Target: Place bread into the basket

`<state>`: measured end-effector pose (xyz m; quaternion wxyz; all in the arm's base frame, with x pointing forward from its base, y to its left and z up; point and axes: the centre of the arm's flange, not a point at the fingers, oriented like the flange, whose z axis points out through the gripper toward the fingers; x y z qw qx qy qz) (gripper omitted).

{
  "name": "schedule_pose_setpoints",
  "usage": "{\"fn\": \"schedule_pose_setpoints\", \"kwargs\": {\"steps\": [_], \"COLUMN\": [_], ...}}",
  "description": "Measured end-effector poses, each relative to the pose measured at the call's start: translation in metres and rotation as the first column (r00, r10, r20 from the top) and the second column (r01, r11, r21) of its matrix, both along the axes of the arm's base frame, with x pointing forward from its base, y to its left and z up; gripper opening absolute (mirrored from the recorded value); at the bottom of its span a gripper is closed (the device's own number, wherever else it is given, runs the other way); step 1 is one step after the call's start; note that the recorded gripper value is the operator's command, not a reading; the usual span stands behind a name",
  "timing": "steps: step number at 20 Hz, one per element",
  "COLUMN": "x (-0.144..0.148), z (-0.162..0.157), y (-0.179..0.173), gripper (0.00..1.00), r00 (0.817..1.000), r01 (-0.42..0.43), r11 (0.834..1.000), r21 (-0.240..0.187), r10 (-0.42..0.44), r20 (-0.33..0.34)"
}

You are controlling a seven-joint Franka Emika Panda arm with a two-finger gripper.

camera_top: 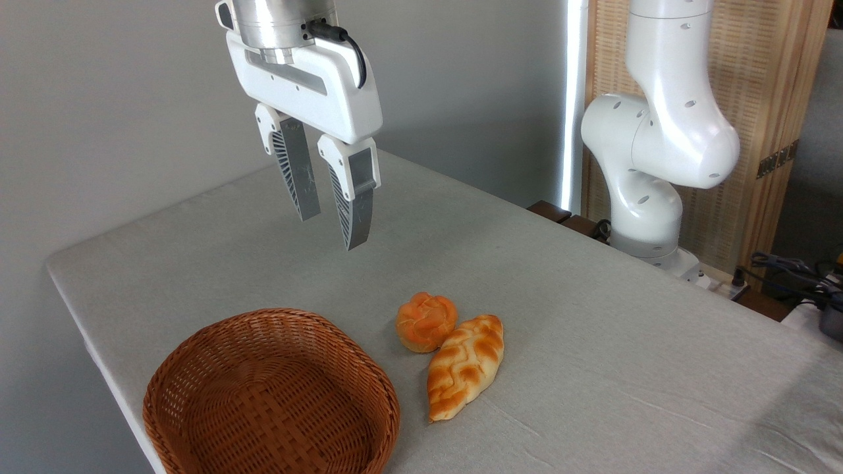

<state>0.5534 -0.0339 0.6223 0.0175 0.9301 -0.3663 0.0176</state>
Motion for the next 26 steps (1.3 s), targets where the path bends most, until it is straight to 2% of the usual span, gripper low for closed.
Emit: {"fn": "schedule_pose_setpoints", "kwargs": {"steps": [17, 21, 26], "x": [-0.001, -0.014, -0.037], "z": [-0.003, -0.02, -0.063], "y": [0.0, -0.001, 0.0], "gripper": [1.0, 1.0, 1.0], "r00": [1.0, 0.999, 1.0], "r01": [0.0, 0.003, -0.001], "r11": [1.0, 1.0, 1.0], "r21": [0.0, 0.002, 0.002], "r10": [0.0, -0.003, 0.001], "r20": [-0.007, -0.044, -0.018]}}
